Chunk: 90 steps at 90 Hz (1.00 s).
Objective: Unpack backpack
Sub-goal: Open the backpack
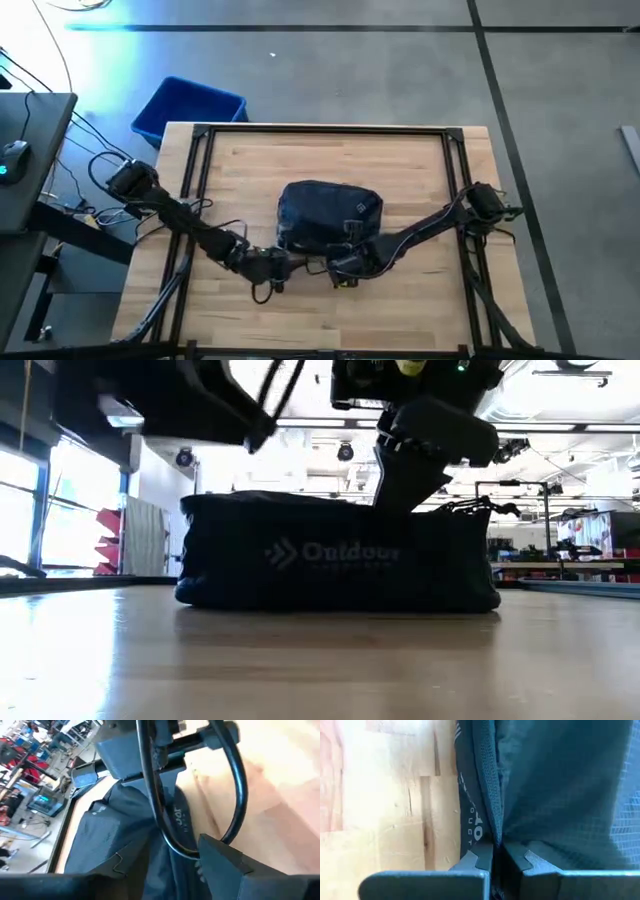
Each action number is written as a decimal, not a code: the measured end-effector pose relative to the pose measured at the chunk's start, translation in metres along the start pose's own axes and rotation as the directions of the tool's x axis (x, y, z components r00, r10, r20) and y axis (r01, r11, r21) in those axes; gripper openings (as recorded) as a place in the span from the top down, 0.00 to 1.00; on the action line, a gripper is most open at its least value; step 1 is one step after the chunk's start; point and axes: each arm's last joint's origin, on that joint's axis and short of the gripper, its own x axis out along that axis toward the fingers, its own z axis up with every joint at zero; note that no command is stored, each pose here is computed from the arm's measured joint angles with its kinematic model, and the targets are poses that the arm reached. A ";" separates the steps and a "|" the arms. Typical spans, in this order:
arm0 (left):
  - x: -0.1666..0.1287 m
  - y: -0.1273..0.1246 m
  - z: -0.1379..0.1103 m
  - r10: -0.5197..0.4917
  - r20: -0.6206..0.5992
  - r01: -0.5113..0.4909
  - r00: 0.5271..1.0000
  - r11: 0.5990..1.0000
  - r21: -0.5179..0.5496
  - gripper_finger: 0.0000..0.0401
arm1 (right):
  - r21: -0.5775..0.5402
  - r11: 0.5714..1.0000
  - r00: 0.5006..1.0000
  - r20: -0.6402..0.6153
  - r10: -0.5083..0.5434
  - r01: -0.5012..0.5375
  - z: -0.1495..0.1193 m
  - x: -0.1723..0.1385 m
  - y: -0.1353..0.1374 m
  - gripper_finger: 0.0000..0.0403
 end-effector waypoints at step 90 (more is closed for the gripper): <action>-0.025 0.003 -0.020 0.019 -0.025 -0.018 1.000 1.000 0.015 0.63 | -0.040 0.999 1.000 0.004 -0.006 0.006 0.002 -0.017 0.011 1.00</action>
